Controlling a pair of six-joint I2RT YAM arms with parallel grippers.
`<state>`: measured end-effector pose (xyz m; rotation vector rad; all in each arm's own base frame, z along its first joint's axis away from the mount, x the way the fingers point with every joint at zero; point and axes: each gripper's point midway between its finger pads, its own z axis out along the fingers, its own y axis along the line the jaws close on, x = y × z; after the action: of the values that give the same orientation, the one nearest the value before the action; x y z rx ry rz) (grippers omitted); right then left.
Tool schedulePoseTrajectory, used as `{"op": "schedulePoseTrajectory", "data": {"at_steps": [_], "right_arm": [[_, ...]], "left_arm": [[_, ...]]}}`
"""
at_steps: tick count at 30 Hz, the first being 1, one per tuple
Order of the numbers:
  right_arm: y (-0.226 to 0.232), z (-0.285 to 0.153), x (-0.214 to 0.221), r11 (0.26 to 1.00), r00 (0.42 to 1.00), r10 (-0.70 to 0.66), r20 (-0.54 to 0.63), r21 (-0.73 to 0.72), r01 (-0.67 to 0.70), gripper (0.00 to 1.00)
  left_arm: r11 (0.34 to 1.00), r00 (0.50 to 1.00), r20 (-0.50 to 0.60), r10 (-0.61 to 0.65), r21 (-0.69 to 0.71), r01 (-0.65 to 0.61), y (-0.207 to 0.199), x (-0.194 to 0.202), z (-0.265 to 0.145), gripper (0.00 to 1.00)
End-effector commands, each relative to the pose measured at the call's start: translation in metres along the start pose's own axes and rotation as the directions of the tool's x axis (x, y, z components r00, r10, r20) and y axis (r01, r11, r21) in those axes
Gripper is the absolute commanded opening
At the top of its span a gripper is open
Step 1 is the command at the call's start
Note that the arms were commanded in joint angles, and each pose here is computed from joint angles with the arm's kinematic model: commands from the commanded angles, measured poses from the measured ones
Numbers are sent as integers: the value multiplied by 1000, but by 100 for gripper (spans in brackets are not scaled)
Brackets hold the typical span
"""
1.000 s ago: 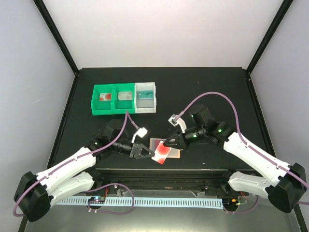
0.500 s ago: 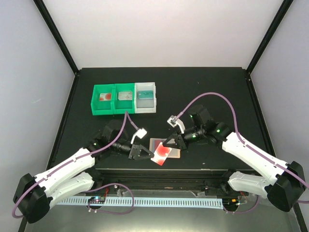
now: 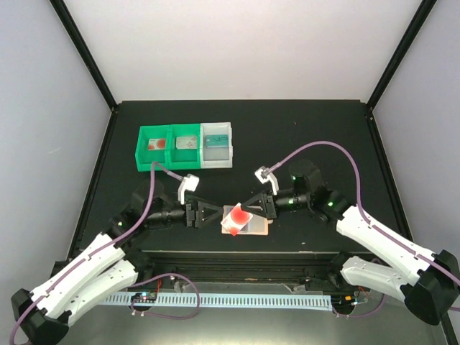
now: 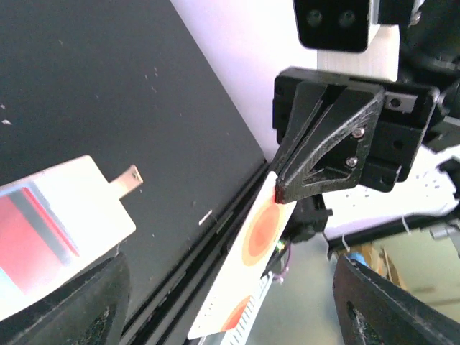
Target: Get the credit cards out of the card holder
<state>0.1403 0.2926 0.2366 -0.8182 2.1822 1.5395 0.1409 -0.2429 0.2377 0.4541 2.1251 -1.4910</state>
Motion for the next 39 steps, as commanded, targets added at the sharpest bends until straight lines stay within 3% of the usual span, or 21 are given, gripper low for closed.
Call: {"op": "schedulePoseTrajectory", "data": {"at_steps": [1,10,14,20,26,31,39], "right_arm": [[6,-7,-37,998,980,55,193,-7,-55,1],[-4,-12,-73,969,879,249,407,-105,-226,1],[-7,-19,-84,951,820,311,480,-148,-273,1],[-10,-28,-93,920,745,393,539,-228,-320,1],[-8,-28,-96,904,714,427,555,-256,-342,1],[-9,-23,-95,898,720,441,537,-267,-351,1],[-13,-18,-92,890,714,457,531,-268,-370,1]], "left_arm": [[997,982,185,-33,-66,46,-4,-32,-21,81],[984,928,336,-164,-11,178,0,-41,-36,82],[959,890,361,-279,52,279,13,-36,-32,77],[949,870,379,-316,136,285,6,-43,-30,67],[945,867,379,-324,176,276,-4,-54,-28,54],[938,867,360,-344,166,303,1,-56,-19,47],[931,877,329,-350,222,288,-13,-63,-14,45]]}}
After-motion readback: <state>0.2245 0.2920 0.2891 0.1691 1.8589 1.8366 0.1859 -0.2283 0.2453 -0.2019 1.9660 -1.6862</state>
